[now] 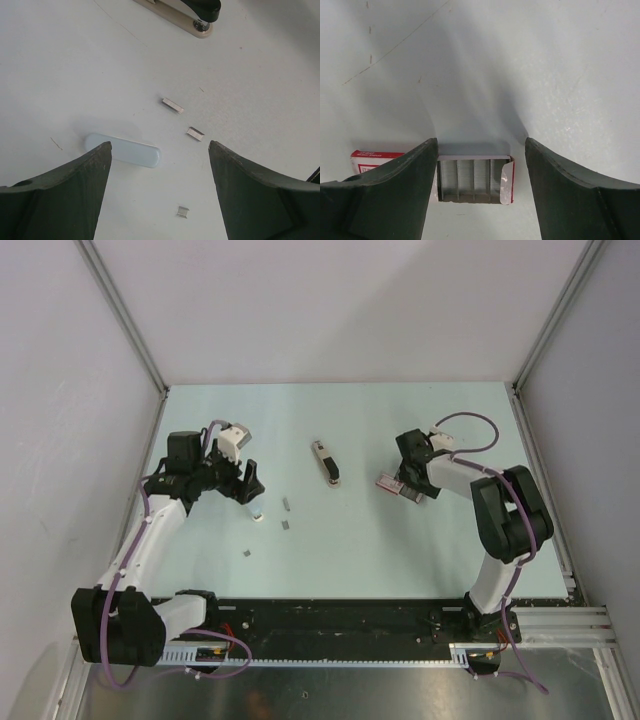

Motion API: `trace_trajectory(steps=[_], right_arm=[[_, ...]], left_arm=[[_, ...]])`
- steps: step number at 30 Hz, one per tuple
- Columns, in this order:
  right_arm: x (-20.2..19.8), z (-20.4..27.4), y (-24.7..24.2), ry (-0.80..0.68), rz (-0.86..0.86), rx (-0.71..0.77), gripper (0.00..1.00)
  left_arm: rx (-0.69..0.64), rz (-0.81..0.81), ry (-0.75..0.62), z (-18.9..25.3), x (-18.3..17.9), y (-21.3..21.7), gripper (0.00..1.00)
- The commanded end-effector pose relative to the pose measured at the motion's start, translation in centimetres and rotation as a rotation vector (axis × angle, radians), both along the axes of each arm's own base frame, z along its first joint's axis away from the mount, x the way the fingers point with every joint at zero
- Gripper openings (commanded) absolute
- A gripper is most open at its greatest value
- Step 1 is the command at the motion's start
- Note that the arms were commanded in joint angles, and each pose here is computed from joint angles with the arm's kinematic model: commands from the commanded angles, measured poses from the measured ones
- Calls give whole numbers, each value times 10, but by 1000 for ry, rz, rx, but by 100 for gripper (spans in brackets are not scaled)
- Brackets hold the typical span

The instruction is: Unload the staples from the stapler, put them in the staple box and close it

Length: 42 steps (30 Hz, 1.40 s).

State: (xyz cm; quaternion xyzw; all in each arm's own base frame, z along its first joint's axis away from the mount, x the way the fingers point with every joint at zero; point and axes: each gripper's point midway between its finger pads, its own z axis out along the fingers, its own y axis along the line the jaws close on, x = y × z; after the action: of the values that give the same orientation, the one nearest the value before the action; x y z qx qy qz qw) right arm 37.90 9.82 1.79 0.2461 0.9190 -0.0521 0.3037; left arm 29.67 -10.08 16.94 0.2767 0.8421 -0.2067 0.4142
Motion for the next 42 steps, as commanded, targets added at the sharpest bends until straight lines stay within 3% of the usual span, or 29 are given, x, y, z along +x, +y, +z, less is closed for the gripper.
trace_trajectory(steps=[1, 30, 42], right_arm=[[-40, -45, 29, 153, 0, 152, 73], [-91, -82, 47, 249, -1, 241, 72], [-116, -80, 43, 311, 57, 160, 73]], left_arm=[[12, -2, -76, 23, 6, 4, 83], [33, 1, -98, 33, 2, 7, 83], [30, -5, -94, 34, 2, 6, 83]])
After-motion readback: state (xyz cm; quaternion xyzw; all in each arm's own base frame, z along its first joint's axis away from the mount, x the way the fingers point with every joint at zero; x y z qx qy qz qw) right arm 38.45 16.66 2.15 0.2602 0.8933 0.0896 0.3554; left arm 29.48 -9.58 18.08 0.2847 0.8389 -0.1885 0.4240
